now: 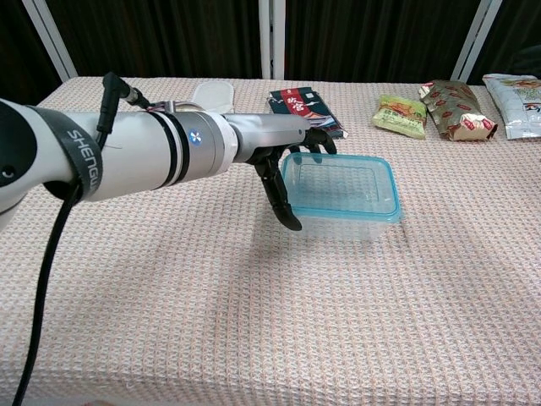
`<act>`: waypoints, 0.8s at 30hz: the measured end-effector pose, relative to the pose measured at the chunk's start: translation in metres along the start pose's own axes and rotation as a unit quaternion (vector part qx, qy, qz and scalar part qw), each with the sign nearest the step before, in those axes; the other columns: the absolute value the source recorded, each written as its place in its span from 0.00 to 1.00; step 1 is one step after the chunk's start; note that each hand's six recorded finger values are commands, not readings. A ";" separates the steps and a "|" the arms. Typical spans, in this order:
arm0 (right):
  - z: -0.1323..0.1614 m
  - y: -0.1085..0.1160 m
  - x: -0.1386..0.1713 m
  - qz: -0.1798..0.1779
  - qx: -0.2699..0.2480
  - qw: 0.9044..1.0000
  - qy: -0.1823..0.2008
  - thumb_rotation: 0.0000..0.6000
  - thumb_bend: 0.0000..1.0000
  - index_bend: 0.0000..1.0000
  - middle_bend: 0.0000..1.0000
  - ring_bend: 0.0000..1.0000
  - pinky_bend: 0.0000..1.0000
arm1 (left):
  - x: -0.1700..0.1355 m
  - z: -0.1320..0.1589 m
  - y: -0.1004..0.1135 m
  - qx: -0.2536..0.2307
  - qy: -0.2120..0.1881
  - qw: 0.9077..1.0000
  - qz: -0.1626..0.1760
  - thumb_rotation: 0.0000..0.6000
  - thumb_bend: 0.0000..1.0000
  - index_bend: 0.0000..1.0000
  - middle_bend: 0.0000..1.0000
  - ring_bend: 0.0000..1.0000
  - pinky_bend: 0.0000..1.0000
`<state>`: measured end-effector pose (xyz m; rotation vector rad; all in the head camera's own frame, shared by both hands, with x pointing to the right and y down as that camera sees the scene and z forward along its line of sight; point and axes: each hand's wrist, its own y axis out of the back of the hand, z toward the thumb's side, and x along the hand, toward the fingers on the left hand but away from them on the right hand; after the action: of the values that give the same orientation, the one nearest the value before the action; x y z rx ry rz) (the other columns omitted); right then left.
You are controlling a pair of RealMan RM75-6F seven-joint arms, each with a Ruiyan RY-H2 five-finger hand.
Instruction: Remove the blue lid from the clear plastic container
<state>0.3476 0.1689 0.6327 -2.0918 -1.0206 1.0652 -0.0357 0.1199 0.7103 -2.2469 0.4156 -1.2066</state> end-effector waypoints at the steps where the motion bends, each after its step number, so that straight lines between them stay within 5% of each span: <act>1: 0.004 -0.006 -0.002 0.002 0.006 1.000 0.009 1.00 0.17 0.00 0.00 0.00 0.00 | 0.000 0.000 -0.001 0.003 0.000 1.000 0.000 1.00 0.00 0.24 0.31 0.20 0.09; 6: 0.025 -0.043 -0.018 0.001 0.041 0.998 0.053 1.00 0.04 0.00 0.00 0.00 0.00 | -0.001 -0.001 -0.004 0.004 0.000 1.000 0.001 1.00 0.00 0.24 0.31 0.20 0.09; 11: 0.041 -0.070 -0.031 -0.020 0.064 0.994 0.085 1.00 0.01 0.00 0.00 0.00 0.00 | -0.002 -0.003 -0.004 0.003 0.001 1.000 0.002 1.00 0.00 0.24 0.31 0.20 0.09; 24: 0.055 -0.098 -0.050 -0.056 0.080 0.987 0.124 1.00 0.01 0.00 0.00 0.00 0.00 | -0.001 -0.002 -0.006 0.001 -0.002 1.000 -0.003 1.00 0.00 0.24 0.31 0.20 0.09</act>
<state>0.2458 0.1892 0.6987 -1.9539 -0.8891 0.7815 -0.0382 0.1246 0.7143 -2.2496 0.4060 -1.2053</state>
